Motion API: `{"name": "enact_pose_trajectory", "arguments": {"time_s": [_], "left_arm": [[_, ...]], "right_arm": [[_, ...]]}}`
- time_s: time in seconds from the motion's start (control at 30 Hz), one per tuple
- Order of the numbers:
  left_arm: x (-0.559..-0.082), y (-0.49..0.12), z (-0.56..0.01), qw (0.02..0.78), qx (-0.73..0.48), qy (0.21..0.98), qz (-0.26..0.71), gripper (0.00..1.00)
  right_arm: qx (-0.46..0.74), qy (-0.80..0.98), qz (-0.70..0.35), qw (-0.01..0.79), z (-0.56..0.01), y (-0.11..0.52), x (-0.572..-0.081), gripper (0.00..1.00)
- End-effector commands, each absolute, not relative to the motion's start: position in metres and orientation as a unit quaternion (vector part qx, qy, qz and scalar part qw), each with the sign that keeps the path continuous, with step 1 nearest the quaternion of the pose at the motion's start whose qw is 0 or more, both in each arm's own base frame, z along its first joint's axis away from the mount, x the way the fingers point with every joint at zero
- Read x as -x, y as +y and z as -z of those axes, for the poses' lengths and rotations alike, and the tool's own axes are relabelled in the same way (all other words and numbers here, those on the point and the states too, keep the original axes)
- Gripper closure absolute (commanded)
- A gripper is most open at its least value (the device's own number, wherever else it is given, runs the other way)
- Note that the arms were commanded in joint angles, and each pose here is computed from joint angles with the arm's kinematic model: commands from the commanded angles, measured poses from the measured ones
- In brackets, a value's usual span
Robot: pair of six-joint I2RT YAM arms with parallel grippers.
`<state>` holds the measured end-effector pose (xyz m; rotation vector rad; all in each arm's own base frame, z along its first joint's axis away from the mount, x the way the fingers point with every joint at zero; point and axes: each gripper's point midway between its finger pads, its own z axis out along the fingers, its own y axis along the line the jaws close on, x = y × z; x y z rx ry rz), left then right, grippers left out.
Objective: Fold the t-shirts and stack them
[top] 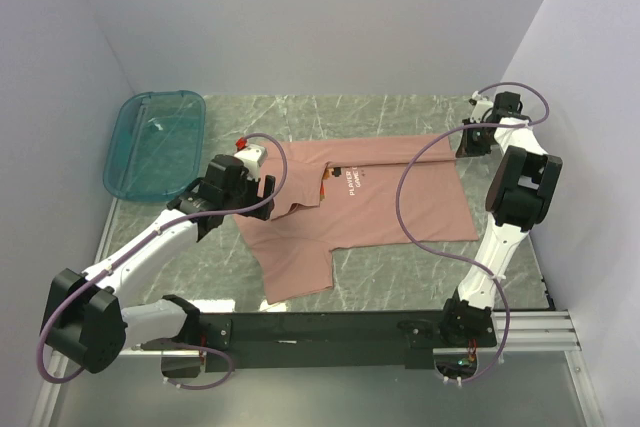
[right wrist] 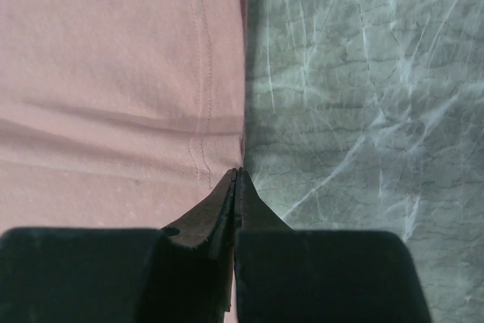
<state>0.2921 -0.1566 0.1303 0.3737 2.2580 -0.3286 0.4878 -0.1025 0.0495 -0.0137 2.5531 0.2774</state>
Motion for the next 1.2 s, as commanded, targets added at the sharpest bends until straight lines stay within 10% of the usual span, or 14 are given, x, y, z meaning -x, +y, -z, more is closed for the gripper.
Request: {"name": "enact_pose_trajectory", "arguments": {"time_s": [0.0,0.37,1.17], "left_arm": [[-0.297,-0.166,-0.14,0.414,-0.163,0.884,0.142,0.16],[-0.294,-0.171,-0.135,0.404,-0.168,0.886,0.152,0.16],[-0.304,-0.197,-0.076,0.307,-0.13,0.934,0.132,0.42]], "right_arm": [[0.004,0.948,-0.07,0.309,-0.068,-0.122,-0.49,0.99],[-0.01,0.946,-0.041,0.321,-0.081,-0.132,-0.486,0.55],[0.128,0.902,-0.282,0.303,-0.115,0.032,-0.389,0.53]]}}
